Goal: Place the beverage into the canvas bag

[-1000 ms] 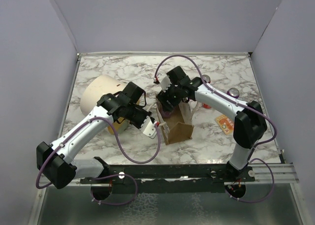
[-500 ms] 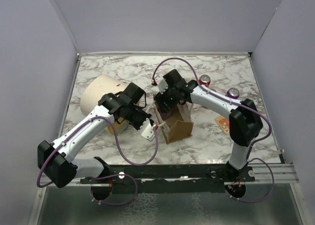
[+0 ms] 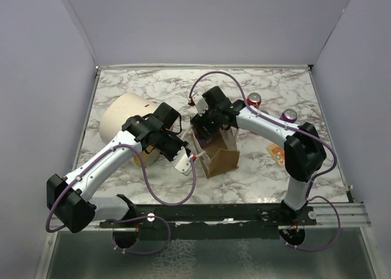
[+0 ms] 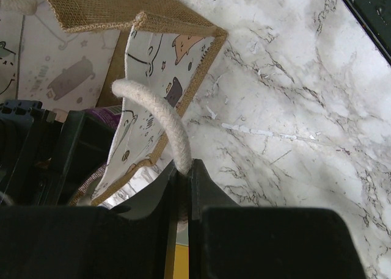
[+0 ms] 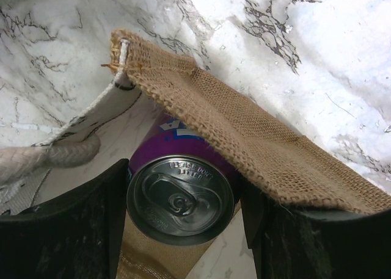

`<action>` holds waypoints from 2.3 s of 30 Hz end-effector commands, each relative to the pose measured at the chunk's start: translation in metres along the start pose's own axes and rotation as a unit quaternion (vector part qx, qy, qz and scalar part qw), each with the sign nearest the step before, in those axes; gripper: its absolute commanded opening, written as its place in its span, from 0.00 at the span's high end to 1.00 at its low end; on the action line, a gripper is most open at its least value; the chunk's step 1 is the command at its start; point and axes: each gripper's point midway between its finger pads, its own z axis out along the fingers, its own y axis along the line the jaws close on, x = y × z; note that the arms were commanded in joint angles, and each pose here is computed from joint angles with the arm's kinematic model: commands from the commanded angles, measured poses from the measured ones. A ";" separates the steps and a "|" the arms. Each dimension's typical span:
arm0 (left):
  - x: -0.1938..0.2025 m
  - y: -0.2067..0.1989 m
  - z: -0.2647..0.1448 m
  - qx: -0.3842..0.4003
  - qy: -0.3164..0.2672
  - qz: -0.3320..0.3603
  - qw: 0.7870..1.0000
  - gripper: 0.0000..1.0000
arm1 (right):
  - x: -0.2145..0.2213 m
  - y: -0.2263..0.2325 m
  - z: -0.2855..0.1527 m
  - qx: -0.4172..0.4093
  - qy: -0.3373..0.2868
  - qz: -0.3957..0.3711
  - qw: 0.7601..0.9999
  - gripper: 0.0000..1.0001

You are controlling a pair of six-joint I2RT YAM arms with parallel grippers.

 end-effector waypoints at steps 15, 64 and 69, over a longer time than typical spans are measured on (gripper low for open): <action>-0.001 -0.006 0.003 0.014 -0.005 0.004 1.000 1.00 | -0.022 0.014 0.001 -0.035 -0.024 -0.013 0.999 0.44; 0.002 0.000 0.003 -0.010 -0.004 -0.039 0.999 1.00 | -0.118 -0.040 -0.200 0.128 -0.245 -0.087 0.957 0.18; 0.004 0.001 0.003 -0.022 0.001 -0.061 0.998 1.00 | -0.075 -0.093 -0.231 0.170 -0.255 -0.022 0.952 0.18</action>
